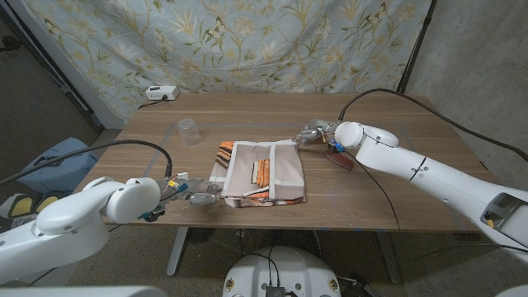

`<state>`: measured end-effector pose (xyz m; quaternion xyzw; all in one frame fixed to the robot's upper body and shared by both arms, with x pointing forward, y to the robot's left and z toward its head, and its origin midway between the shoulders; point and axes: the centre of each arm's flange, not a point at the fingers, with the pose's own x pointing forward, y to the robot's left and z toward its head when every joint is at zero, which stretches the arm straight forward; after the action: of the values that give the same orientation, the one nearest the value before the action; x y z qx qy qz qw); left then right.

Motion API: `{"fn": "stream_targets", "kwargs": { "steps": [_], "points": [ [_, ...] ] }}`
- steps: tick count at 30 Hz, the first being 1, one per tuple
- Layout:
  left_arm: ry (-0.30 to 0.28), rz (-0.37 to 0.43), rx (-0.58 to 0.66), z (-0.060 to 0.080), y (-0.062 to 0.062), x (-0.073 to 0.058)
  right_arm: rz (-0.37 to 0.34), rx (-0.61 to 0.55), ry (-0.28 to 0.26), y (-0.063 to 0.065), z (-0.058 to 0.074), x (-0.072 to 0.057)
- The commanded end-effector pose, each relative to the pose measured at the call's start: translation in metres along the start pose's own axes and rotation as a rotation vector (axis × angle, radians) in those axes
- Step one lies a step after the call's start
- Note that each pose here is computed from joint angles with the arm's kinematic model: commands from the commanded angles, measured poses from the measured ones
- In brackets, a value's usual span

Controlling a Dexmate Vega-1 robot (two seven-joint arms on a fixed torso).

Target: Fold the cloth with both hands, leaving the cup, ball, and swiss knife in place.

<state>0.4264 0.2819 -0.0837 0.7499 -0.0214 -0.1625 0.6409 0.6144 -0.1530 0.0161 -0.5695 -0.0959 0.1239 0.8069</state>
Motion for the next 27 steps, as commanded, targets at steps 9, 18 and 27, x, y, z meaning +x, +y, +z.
{"fn": "stream_targets", "kwargs": {
  "steps": [9,18,27],
  "points": [
    [0.005,0.006,0.000,-0.002,0.000,0.000,0.036,-0.002,-0.014,0.011,0.017,0.009],
    [0.008,0.005,0.000,-0.002,-0.001,0.000,0.038,-0.006,-0.029,0.014,0.026,0.017],
    [-0.003,0.002,0.000,-0.001,-0.002,0.001,0.003,-0.024,-0.029,0.015,0.030,0.017]
  ]
}}
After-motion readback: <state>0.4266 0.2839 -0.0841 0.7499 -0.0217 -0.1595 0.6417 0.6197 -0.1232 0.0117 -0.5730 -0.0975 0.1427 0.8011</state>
